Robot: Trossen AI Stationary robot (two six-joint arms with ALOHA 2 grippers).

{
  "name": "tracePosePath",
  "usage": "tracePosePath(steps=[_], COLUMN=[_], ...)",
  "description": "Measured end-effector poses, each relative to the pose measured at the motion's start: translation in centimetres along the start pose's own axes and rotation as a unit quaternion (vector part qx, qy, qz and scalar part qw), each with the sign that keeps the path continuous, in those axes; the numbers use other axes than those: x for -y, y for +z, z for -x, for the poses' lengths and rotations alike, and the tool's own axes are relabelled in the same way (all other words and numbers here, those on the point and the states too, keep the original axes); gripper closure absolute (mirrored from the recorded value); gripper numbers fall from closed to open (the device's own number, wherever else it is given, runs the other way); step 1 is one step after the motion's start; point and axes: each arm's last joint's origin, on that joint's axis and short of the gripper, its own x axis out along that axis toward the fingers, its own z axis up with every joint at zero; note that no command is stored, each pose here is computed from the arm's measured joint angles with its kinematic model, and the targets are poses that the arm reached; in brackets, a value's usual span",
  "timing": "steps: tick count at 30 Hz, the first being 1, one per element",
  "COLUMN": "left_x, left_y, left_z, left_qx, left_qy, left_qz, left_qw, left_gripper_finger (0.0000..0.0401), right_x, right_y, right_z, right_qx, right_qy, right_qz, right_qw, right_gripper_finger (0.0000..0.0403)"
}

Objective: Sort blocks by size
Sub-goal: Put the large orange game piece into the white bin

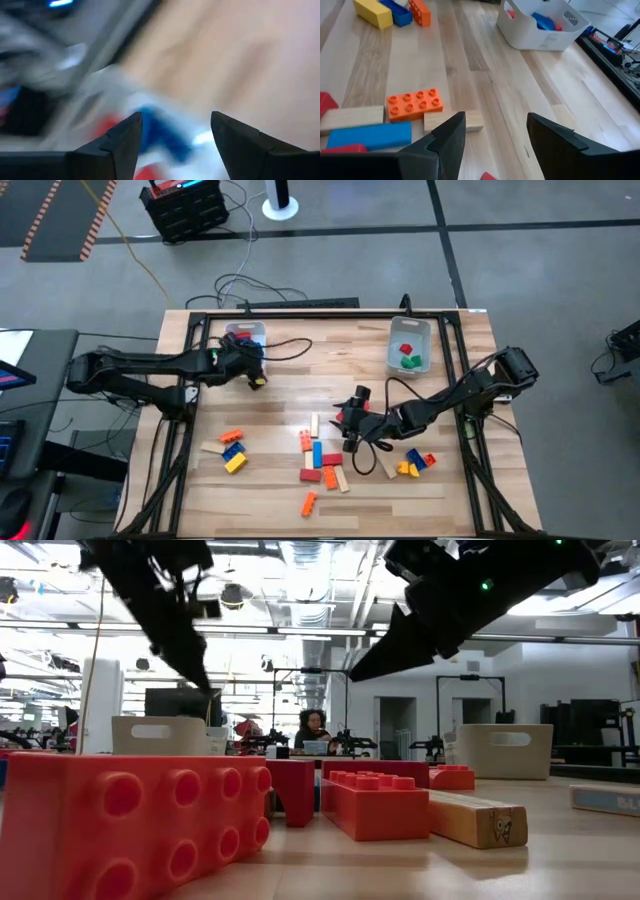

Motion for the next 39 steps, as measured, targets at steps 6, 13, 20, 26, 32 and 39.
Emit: tracePosePath(steps=[6, 13, 20, 26, 32, 39], left_x=[3.5, 7.0, 8.4, 9.1, 10.6, 11.6], left_y=[-0.1, -4.6, -6.7, -7.8, -8.7, -9.4], left_z=[4.0, 7.3, 8.6, 8.1, 7.0, 6.1], left_qx=[-0.021, -0.192, -0.249, -0.276, -0.301, -0.332], left_qy=[-0.313, -0.340, -0.294, -0.235, -0.207, -0.194], left_qz=[0.039, -0.005, -0.007, -0.034, -0.080, -0.109], left_qw=[0.949, 0.921, 0.923, 0.931, 0.927, 0.917], left_gripper_finger=[0.0169, 0.0169, 0.0168, 0.0168, 0.0168, 0.0168], right_x=[-0.1, -0.3, -0.4, -0.4, -0.4, -0.4], right_y=[-0.6, -0.6, -0.1, -0.1, -0.1, -0.1], right_z=[0.1, 0.3, 0.3, 0.3, 0.3, 0.3], right_qx=[-0.025, -0.022, -0.003, 0.000, 0.000, -0.001], right_qy=[0.000, 0.004, 0.007, 0.007, 0.007, 0.007], right_qz=[-0.002, -0.011, -0.013, -0.009, -0.004, -0.004], right_qw=[1.000, 1.000, 1.000, 1.000, 1.000, 1.000], right_gripper_finger=[0.0165, 0.0165, 0.0165, 0.0165, 0.0165, 0.0165])
